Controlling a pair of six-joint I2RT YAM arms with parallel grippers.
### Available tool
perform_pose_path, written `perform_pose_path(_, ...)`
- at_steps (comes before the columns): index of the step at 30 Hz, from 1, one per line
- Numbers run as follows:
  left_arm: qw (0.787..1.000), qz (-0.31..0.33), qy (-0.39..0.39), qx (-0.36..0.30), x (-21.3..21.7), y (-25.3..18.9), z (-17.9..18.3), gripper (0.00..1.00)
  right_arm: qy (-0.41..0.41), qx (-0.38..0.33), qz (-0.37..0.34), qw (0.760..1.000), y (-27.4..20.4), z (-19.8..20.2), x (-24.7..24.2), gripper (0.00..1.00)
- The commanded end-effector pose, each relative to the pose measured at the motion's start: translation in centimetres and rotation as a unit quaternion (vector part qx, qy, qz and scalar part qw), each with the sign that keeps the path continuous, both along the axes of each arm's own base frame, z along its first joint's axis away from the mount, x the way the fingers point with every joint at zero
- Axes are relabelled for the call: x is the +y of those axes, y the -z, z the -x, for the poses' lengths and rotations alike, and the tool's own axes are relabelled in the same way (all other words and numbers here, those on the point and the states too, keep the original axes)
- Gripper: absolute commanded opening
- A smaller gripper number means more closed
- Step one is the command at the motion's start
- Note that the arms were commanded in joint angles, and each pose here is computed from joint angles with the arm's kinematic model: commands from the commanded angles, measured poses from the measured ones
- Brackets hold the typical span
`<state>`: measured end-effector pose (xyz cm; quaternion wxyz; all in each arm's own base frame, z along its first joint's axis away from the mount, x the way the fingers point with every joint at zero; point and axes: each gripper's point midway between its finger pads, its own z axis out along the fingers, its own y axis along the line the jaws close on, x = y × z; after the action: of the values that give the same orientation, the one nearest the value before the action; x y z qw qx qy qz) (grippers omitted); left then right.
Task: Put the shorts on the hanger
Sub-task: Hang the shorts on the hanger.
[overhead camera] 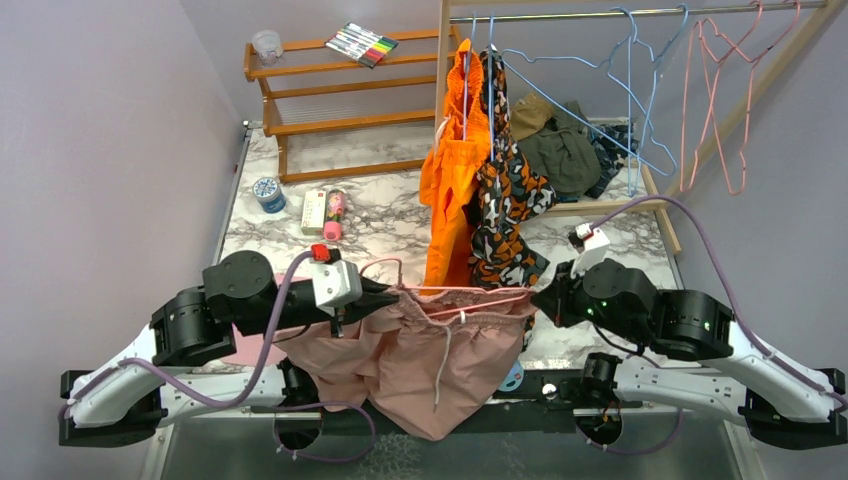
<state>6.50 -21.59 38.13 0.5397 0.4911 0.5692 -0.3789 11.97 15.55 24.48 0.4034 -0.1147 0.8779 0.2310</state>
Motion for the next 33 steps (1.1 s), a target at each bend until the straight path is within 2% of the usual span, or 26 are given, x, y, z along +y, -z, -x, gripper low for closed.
perform_pose_path(1, 0.999, -0.045, -0.022, 0.005, -0.2, 2.5, -1.0, 0.0, 0.023, -0.003, 0.003, 1.0, -0.9, -0.1, -1.3, 0.01)
perform_pose_path(19, 0.994, -0.107, -0.024, 0.011, -2.0, 6.8, -2.0, 0.0, -0.029, 0.006, -0.033, 0.999, -3.0, 0.8, 1.0, 0.01)
perform_pose_path(23, 0.996, -0.084, -0.012, 0.013, -3.4, 6.9, -2.0, 0.0, -0.078, -0.015, -0.085, 0.993, -5.9, 1.2, 3.4, 0.01)
perform_pose_path(28, 0.999, -0.035, 0.019, 0.012, -5.8, 5.8, -1.5, 0.0, -0.154, -0.054, -0.153, 0.975, -9.7, 1.6, 7.7, 0.01)
perform_pose_path(33, 0.999, 0.013, 0.037, -0.015, -6.4, 2.1, -1.2, 0.0, -0.177, -0.114, -0.213, 0.954, -14.9, 0.7, 10.4, 0.01)
